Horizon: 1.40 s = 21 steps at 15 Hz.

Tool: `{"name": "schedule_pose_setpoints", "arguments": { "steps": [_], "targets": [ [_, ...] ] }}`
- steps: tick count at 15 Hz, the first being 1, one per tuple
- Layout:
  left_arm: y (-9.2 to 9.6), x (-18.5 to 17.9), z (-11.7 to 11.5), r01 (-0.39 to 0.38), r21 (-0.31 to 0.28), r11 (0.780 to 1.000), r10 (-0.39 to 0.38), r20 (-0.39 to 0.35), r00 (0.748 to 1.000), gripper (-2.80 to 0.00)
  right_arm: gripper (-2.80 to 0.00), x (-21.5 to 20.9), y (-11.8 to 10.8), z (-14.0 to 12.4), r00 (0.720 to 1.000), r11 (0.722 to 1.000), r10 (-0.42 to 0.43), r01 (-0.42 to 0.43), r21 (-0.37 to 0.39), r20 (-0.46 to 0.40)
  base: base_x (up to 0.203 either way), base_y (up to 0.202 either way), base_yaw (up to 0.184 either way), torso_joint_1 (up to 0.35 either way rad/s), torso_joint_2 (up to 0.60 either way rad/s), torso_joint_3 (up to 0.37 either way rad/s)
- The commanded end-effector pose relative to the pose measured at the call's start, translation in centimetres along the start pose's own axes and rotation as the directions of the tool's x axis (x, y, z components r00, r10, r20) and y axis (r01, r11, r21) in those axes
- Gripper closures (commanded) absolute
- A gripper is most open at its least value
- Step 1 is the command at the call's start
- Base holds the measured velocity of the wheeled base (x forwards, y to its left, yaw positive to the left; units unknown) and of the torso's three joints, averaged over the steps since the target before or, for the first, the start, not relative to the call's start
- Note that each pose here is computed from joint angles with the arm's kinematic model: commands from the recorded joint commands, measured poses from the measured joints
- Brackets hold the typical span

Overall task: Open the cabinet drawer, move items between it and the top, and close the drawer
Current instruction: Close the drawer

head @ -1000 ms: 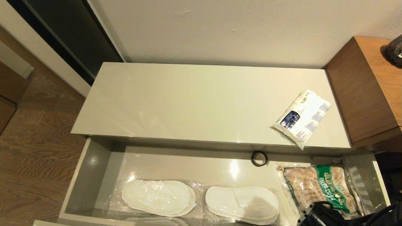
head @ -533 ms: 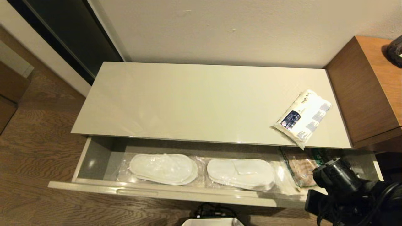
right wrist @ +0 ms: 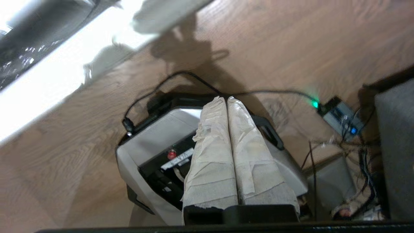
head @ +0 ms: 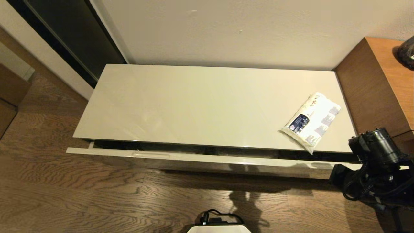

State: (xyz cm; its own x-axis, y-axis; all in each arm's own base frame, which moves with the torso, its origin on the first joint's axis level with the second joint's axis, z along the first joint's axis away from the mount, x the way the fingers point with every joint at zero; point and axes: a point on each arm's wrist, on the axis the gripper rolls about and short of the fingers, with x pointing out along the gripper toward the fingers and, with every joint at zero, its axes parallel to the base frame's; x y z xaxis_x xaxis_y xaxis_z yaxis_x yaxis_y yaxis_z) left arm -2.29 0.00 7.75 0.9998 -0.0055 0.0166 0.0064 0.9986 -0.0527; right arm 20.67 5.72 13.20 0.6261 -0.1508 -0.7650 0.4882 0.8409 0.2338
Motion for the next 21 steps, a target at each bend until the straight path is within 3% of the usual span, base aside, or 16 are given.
{"name": "schedule_pose_setpoints", "arguments": {
  "steps": [1,5,10,13,16,18,21],
  "targets": [
    [0.0,0.0,0.0,-0.001,-0.001,1.000,0.001,0.000,1.000,0.00,0.00,-2.8,-0.3,1.1,0.997,0.998,0.056,-0.057,0.017,0.060,0.000,0.000,0.000,0.000,0.00,0.000],
    [0.0,0.0,0.0,-0.001,-0.001,1.000,0.001,0.000,1.000,0.00,0.00,-7.7,-2.9,1.0,0.994,0.997,0.073,-0.072,-0.010,0.078,0.000,0.000,0.000,0.000,0.00,0.000],
    [0.0,0.0,0.0,-0.001,-0.001,1.000,0.001,0.000,1.000,0.00,0.00,-19.0,-9.9,-0.1,0.999,0.999,0.024,-0.022,-0.043,0.048,0.000,0.000,0.000,0.000,0.00,0.000],
    [0.0,0.0,0.0,-0.001,-0.001,1.000,0.001,0.000,1.000,0.00,0.00,-24.3,-14.5,-2.6,0.997,1.000,0.006,-0.004,-0.030,0.076,0.000,0.000,0.000,0.000,0.00,0.000],
    [0.0,0.0,0.0,-0.001,-0.001,1.000,0.001,0.000,1.000,0.00,0.00,-27.7,-17.5,-6.2,0.990,0.998,-0.047,0.052,-0.029,0.135,0.000,0.000,0.000,0.000,0.00,0.000],
    [0.0,0.0,0.0,-0.001,-0.001,1.000,0.001,0.000,1.000,0.00,0.00,-28.9,-18.0,-9.1,0.976,0.994,-0.061,0.079,-0.076,0.209,0.000,0.000,0.000,0.000,0.00,0.000],
    [0.0,0.0,0.0,-0.001,-0.001,1.000,0.001,0.000,1.000,0.00,0.00,-28.9,-19.3,-12.7,0.959,0.978,0.024,0.035,-0.203,0.281,0.000,0.000,0.000,0.000,0.00,0.000]
  ]
}}
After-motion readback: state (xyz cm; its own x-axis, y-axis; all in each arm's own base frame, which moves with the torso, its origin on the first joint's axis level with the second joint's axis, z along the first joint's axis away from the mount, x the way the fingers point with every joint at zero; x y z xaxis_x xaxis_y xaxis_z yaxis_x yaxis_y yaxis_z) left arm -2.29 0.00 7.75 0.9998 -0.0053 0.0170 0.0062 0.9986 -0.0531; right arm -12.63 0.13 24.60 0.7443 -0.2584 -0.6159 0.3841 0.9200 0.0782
